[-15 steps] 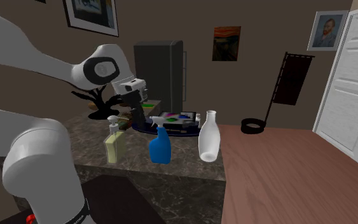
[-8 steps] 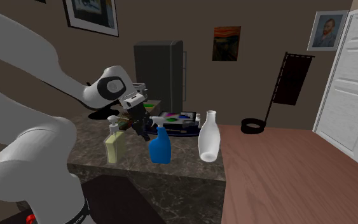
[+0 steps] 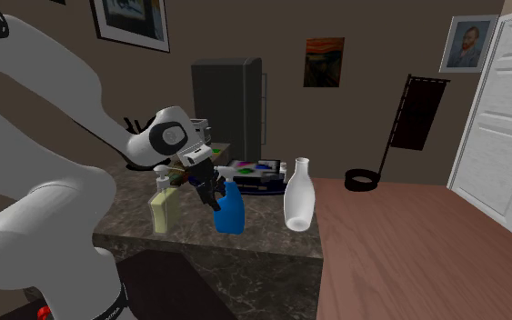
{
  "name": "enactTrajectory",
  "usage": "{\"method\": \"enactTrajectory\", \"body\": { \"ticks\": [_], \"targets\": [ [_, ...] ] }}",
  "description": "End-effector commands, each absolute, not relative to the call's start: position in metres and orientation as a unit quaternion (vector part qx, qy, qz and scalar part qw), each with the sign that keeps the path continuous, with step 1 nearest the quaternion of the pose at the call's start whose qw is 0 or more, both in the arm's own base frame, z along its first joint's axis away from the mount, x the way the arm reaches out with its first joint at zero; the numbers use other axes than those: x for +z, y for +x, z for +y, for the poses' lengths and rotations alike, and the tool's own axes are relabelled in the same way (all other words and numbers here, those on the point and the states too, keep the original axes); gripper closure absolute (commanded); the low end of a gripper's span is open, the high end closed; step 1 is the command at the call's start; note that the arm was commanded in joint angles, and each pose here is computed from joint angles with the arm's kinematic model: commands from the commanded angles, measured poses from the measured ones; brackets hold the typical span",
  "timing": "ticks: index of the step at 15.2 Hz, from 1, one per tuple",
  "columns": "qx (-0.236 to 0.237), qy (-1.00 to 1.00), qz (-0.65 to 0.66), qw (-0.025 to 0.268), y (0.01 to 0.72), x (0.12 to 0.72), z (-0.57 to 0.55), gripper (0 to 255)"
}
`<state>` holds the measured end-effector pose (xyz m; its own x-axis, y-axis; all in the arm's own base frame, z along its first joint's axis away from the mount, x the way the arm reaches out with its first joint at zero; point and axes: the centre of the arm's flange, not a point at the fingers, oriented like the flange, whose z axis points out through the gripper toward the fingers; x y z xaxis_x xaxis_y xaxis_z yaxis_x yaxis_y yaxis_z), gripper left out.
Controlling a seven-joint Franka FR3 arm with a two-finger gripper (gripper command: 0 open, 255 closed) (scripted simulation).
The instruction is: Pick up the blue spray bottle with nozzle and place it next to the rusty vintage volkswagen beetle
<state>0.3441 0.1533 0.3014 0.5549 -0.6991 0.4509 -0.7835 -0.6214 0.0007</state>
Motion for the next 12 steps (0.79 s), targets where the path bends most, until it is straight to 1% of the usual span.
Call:
{"method": "enactTrajectory", "body": {
  "ticks": [1,6,7,12],
  "targets": [
    [0.209,0.876,-0.423,0.101,0.3439,0.2995,0.1528,0],
    [0.209,0.876,-0.423,0.101,0.3439,0.2996,0.1528,0],
    [0.209,0.876,-0.423,0.101,0.3439,0.2996,0.1528,255],
    [0.209,0.876,-0.423,0.101,0.3439,0.2996,0.1528,255]
  ]
}}
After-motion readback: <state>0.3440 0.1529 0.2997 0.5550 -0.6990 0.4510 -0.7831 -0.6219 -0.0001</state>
